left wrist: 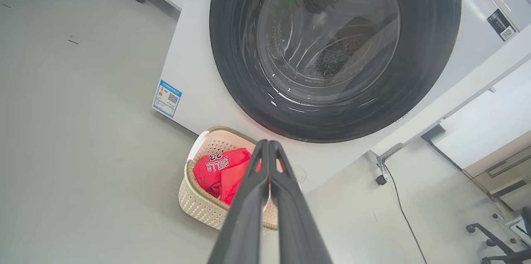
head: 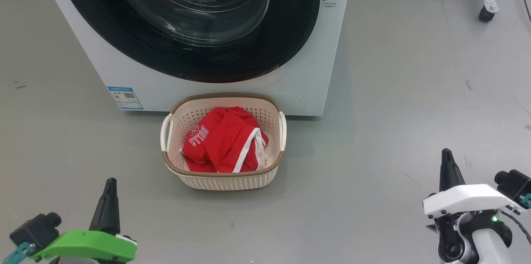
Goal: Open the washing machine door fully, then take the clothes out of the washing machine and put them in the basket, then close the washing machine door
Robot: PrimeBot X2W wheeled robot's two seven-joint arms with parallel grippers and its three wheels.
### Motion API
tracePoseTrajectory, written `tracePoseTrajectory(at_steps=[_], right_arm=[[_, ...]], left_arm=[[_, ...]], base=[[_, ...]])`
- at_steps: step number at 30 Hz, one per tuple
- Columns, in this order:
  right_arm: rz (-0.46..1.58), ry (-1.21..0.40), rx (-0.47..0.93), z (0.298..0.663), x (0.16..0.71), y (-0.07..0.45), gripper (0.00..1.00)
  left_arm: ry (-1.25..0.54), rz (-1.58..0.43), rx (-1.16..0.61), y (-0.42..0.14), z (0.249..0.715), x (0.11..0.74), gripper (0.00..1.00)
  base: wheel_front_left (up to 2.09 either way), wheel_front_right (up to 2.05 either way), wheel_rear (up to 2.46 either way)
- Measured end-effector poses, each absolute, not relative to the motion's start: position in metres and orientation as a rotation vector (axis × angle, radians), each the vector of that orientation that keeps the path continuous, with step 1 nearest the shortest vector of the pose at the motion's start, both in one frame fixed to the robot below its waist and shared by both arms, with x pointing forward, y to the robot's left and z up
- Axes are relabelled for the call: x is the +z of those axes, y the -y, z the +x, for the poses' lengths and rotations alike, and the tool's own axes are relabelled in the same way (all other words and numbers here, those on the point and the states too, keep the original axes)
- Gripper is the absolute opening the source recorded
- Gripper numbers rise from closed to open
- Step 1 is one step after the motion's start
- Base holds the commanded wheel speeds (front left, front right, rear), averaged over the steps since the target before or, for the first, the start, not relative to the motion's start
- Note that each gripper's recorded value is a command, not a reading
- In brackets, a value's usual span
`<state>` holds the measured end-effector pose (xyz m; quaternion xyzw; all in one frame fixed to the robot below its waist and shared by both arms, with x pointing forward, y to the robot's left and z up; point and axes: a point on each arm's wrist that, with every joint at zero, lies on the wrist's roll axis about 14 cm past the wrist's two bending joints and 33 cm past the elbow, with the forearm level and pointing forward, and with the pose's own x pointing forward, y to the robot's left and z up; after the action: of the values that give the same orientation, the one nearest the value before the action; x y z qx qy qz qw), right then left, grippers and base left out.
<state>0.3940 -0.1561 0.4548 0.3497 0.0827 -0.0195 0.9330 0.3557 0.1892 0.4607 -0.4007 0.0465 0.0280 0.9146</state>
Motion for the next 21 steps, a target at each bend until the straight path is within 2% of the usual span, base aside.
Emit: tracePoseTrajectory(at_steps=[21], right_arm=[[1.006, -0.169, -0.087, 0.389, 0.458, 0.173, 0.00]], left_arm=[[-0.115, -1.069, 0.082, -0.191, 0.358, 0.460, 0.00]], base=[[0.00, 0.00, 0.00]])
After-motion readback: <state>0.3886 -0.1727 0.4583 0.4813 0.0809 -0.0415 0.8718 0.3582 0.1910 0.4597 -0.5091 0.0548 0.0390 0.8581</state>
